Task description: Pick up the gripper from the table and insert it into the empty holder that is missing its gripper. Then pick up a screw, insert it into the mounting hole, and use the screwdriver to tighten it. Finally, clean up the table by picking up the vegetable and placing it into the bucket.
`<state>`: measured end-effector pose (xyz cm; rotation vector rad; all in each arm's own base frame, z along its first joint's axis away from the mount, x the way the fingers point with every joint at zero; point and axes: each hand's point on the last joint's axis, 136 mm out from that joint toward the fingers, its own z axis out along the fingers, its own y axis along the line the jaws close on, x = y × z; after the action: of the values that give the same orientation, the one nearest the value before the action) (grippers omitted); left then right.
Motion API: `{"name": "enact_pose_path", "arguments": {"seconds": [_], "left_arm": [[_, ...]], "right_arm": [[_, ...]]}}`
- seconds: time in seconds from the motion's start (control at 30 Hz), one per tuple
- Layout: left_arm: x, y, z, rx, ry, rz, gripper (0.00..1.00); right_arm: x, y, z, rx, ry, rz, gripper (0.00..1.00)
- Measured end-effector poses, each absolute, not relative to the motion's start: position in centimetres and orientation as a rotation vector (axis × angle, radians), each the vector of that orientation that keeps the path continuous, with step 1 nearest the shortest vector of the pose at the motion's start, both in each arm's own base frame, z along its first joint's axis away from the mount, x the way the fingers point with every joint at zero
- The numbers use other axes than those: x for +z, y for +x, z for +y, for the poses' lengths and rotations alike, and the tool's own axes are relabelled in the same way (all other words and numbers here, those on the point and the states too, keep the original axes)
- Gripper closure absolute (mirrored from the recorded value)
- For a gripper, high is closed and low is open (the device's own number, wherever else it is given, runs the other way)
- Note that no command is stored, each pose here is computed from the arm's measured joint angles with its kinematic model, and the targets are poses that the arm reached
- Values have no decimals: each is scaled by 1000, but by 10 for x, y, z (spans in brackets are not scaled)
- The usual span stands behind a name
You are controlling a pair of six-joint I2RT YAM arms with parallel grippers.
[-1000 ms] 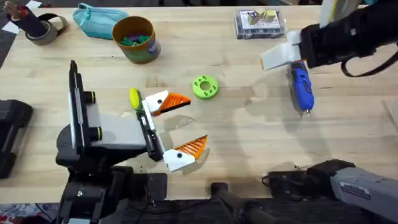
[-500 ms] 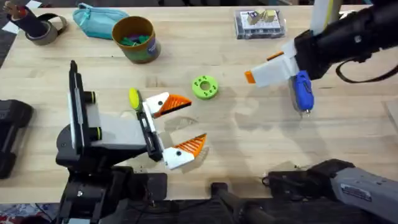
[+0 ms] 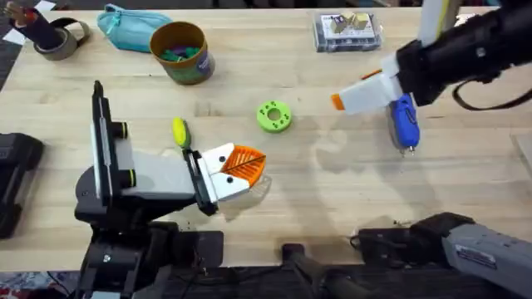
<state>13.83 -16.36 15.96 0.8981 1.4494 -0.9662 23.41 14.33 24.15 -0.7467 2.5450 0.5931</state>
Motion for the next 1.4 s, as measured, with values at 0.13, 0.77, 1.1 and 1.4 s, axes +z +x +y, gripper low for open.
{"name": "enact_pose_path", "arguments": {"seconds": [0.13, 0.77, 1.1, 1.4], "left_arm": [[160, 138, -164, -966, 898, 1449, 996], [160, 138, -164, -966, 898, 1449, 996], [160, 138, -164, -966, 898, 1449, 996], [159, 138, -164, -972, 899, 1452, 996]], "right_arm": [[237, 234, 109, 417, -604, 2635, 43], [232, 259, -2, -70, -139, 2750, 43], [201, 279, -15, -40, -62, 2859, 43], [167, 304, -51, -56, 77, 2803, 43]]}}
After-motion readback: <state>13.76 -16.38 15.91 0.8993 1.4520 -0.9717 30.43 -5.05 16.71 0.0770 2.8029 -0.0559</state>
